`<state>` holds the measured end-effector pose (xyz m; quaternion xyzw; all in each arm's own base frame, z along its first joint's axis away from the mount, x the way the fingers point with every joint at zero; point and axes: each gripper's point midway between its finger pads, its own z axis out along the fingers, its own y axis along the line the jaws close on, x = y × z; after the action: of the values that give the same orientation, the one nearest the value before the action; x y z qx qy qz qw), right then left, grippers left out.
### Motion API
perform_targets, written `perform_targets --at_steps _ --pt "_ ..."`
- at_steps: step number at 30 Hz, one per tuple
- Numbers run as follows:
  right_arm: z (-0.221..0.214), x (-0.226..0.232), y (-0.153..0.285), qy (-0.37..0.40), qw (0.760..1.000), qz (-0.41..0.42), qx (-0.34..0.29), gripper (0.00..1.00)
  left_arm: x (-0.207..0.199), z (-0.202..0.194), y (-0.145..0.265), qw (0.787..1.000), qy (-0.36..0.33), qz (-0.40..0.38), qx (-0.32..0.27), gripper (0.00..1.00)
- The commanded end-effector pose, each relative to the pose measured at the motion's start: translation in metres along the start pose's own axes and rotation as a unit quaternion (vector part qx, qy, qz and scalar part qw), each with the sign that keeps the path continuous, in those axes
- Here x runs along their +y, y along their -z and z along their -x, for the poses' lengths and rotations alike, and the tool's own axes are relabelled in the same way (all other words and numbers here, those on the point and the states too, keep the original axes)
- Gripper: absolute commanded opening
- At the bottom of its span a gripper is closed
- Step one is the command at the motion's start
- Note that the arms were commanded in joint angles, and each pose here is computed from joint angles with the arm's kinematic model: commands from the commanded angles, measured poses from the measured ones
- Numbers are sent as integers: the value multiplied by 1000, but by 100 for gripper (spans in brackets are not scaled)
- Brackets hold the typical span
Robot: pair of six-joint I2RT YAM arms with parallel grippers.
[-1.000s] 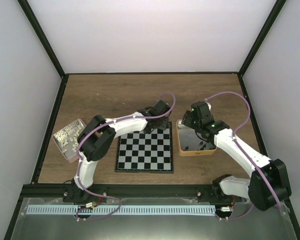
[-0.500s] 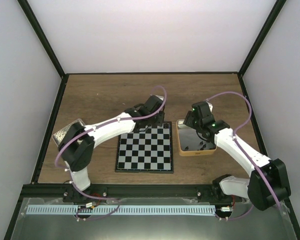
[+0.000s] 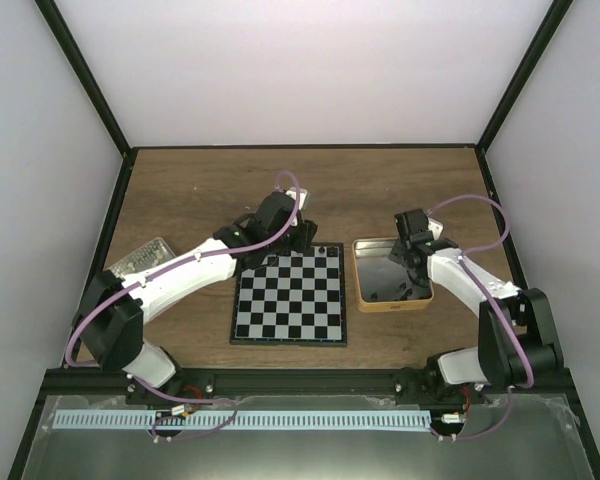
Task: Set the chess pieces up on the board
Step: Pick up the chess piece from the storage box.
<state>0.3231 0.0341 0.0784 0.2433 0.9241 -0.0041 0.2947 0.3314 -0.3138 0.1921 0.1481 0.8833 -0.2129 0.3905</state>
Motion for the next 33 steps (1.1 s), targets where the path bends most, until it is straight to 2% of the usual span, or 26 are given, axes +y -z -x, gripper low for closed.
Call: perform_targets --at_steps 1,14,22,26,33 --pt "-3 -17 -10 -15 999 -40 -2 40 -6 -3 -5 1000 -3 -25 4 48" --pt "-16 -26 -38 -16 998 -66 15 27 -3 -6 -7 1000 1 -25 8 48" --pt "-15 -21 -47 -14 999 -42 18 20 -1 -5 -7 1000 4 -22 5 48" --pt "-14 -20 -47 -10 999 -34 19 10 0 -4 -5 1000 5 -22 2 48" --pt "-8 3 -28 12 999 33 23 3 -1 2 1 999 15 -28 -13 48"
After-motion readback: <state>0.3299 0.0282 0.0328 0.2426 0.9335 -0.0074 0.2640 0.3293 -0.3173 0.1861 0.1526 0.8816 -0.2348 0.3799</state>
